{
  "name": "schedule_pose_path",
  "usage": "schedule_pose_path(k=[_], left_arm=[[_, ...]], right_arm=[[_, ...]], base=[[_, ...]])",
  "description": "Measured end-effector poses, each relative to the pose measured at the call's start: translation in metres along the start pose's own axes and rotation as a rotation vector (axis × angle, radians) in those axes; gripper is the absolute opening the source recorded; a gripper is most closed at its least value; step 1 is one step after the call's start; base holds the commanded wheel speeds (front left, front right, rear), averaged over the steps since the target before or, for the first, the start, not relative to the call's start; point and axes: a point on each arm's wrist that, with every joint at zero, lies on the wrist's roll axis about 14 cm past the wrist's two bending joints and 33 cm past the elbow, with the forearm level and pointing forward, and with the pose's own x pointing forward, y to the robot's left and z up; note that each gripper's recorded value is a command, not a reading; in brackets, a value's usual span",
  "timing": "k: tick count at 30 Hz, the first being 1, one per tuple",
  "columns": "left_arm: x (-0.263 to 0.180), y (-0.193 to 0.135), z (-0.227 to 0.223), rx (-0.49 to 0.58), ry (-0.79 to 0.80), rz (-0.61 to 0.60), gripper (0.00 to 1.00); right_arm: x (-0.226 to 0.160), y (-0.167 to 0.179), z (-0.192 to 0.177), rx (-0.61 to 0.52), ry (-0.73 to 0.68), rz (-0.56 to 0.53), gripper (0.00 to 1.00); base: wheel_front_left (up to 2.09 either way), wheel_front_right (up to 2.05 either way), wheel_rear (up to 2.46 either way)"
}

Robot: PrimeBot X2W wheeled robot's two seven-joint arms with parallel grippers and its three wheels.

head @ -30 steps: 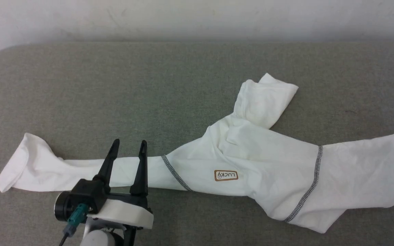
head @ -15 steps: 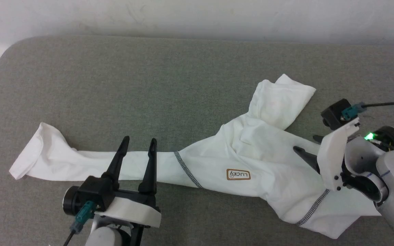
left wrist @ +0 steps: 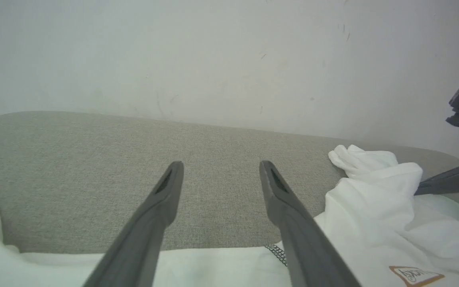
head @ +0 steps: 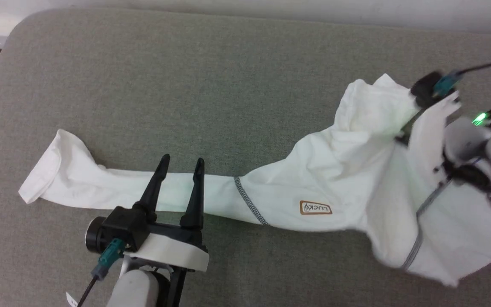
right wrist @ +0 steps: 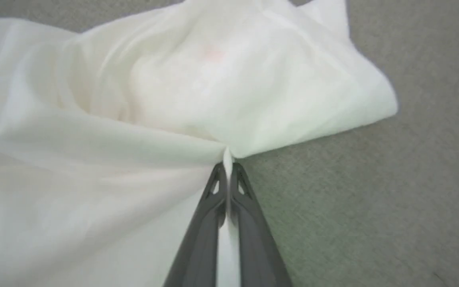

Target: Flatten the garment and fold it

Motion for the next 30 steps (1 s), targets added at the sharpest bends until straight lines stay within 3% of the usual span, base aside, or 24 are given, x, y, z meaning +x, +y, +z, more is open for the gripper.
schedule_pose_path(k=[7, 13, 15, 16, 21, 30], left_arm=[[0.015, -0.01, 0.001, -0.017, -0.012, -0.027, 1.0], [0.027, -0.011, -0.009, -0.023, 0.01, -0.025, 1.0], [0.03, -0.01, -0.015, -0.02, 0.023, -0.019, 1.0], [0.03, -0.009, -0.017, -0.02, 0.029, -0.017, 1.0], [0.03, -0.005, -0.019, -0.012, 0.036, -0.006, 1.0], [0.009, 0.003, -0.02, 0.013, 0.057, 0.021, 1.0]], right_arm=[[-0.018, -0.09, 0.07, 0.017, -0.201, -0.213, 0.0], [-0.001, -0.13, 0.084, 0.049, -0.31, -0.296, 0.0], [0.014, -0.133, 0.074, 0.074, -0.313, -0.295, 0.55], [0.02, -0.131, 0.073, 0.078, -0.33, -0.292, 1.0], [0.023, -0.117, 0.082, 0.103, -0.519, -0.276, 1.0], [-0.024, -0.081, 0.075, 0.13, -0.821, -0.276, 1.0]], base=[[0.0, 0.0, 0.0], [0.0, 0.0, 0.0], [0.0, 0.0, 0.0], [0.0, 0.0, 0.0], [0.0, 0.0, 0.0], [0.0, 0.0, 0.0]])
